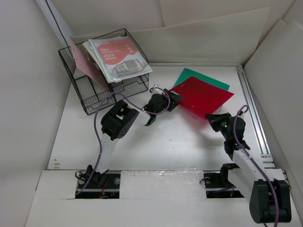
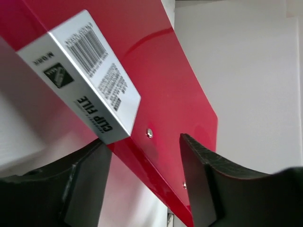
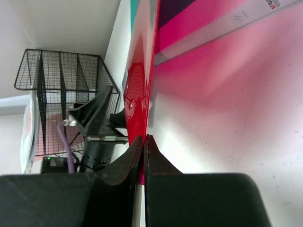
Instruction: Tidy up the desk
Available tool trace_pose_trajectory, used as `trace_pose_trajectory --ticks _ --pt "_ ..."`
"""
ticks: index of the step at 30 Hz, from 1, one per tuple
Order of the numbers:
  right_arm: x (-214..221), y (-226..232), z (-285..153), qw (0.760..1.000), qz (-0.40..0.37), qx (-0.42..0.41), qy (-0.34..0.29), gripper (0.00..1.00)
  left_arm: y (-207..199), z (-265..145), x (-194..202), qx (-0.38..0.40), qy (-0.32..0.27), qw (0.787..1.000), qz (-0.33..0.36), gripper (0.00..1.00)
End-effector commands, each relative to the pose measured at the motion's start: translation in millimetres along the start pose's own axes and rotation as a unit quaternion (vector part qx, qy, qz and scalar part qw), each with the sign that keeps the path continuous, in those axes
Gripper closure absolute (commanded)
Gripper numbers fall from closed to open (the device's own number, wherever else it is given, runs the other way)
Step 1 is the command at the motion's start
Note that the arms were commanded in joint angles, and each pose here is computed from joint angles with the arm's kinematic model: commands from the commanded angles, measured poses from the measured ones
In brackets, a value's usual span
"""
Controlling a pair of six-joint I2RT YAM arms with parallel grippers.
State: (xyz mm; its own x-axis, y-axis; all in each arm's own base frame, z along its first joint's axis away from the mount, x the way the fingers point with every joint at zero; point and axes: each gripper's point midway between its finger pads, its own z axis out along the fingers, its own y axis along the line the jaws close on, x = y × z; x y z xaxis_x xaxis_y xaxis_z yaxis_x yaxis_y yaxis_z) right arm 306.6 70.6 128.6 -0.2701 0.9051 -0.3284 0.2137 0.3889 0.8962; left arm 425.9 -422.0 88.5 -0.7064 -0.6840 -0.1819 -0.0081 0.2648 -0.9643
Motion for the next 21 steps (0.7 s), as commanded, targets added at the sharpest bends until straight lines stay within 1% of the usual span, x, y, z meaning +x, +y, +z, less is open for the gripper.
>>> trace_pose_trajectory --ticks 1,2,3,5,6,9,12,13,14,15,16,17,20,21 --pt "10 -1 -6 1.000 -0.013 -0.009 0.025 1.00 -17 1 -14 0.045 -0.030 0.998 -0.016 0.47" --pt "11 0 -8 0.999 -0.013 -0.011 0.029 1.00 -13 2 -13 0.045 -0.030 0.998 -0.020 0.50" --pt "11 0 -8 0.999 -0.013 -0.011 0.029 1.00 -18 3 -14 0.049 -0.030 0.998 -0.024 0.52" --pt "12 -2 -10 0.999 -0.018 -0.012 0.029 1.00 -12 4 -13 0.044 -0.029 0.998 -0.025 0.55" --pt "15 -3 -11 0.999 -0.017 -0.010 0.036 1.00 -12 4 -15 0.043 -0.034 0.998 -0.030 0.53" --pt "18 -5 -14 0.999 -0.021 -0.006 0.043 1.00 -3 6 -21 0.033 -0.042 0.998 -0.031 0.35" --pt "19 -5 -17 0.999 -0.022 -0.009 0.041 1.00 -2 7 -27 0.030 -0.060 0.997 -0.042 0.35" --pt "20 -7 -19 0.999 -0.022 -0.010 0.041 1.00 2 5 -31 0.027 -0.071 0.996 -0.047 0.45" --pt "21 -10 -19 0.999 -0.021 -0.005 0.043 1.00 9 2 -31 0.022 -0.076 0.996 -0.047 0.51" --pt "22 -6 -21 0.999 -0.022 -0.013 0.047 1.00 1 1 -34 0.032 -0.082 0.995 -0.055 0.54" --pt "23 -6 -21 0.998 -0.022 -0.014 0.051 1.00 6 -1 -34 0.025 -0.085 0.994 -0.061 0.56" --pt "27 -9 -22 0.998 -0.021 -0.012 0.057 1.00 6 -1 -35 0.025 -0.085 0.994 -0.061 0.64" --pt "27 -11 -22 0.998 -0.025 -0.009 0.059 1.00 -1 -9 -37 0.040 -0.092 0.992 -0.072 0.79" --pt "29 -17 -22 0.998 -0.028 -0.004 0.062 1.00 -7 -12 -38 0.046 -0.092 0.992 -0.072 0.94"
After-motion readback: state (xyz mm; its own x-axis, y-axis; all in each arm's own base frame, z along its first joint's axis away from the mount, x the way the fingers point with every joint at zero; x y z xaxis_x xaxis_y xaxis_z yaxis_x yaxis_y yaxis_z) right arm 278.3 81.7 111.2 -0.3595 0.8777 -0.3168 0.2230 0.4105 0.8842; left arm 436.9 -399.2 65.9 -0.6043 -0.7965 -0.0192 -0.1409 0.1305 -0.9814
